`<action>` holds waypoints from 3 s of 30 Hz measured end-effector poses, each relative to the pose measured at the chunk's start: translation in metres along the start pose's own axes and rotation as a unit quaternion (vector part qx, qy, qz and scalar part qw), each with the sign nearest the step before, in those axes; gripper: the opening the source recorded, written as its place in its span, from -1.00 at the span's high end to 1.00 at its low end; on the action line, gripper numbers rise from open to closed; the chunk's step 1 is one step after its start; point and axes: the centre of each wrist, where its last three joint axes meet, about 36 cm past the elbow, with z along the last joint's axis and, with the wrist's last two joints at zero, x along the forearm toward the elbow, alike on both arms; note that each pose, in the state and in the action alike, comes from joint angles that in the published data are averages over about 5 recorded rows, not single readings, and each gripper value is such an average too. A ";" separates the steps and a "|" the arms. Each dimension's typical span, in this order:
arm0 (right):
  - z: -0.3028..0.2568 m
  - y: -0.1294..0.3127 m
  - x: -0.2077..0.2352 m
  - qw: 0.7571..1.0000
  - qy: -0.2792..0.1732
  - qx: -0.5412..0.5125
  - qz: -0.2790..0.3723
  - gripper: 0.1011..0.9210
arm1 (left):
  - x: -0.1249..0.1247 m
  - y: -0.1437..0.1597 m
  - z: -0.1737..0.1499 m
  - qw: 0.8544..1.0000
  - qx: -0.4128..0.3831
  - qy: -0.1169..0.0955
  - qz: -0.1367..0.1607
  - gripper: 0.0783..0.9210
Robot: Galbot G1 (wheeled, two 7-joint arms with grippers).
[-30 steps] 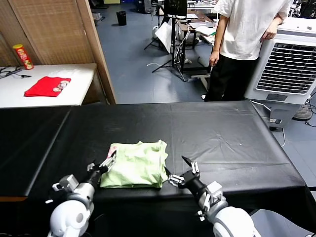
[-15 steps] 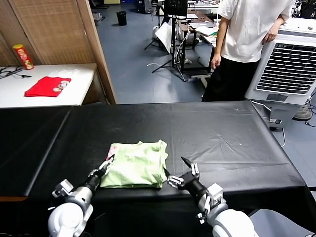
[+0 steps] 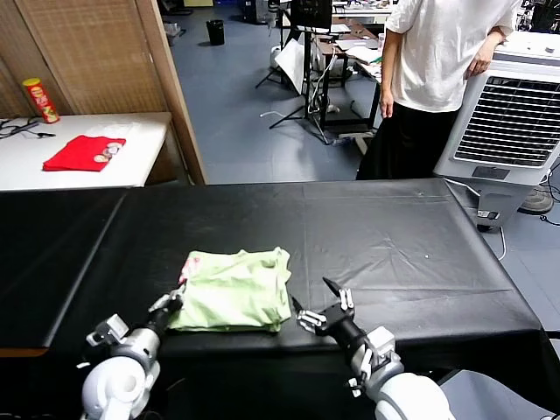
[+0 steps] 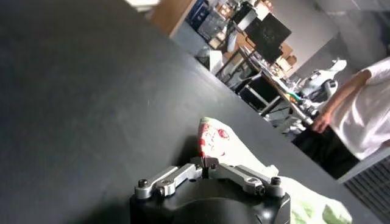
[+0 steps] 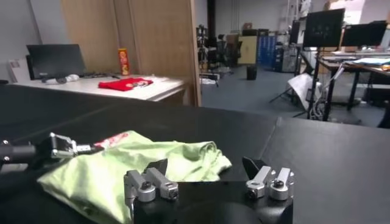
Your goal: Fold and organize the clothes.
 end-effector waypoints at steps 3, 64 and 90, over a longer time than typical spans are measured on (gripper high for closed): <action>0.003 0.000 0.001 1.000 0.004 -0.001 0.011 -0.70 | 0.004 0.004 -0.014 0.997 -0.077 -0.019 -0.025 0.87; -0.001 0.013 -0.101 0.963 0.073 -0.255 -0.050 -0.70 | 0.045 -0.096 0.035 0.943 -0.298 -0.108 0.099 -0.71; 0.004 -0.010 -0.218 0.998 -0.025 0.013 -0.062 0.83 | 0.063 -0.066 0.041 0.946 -0.293 -0.124 0.053 -0.71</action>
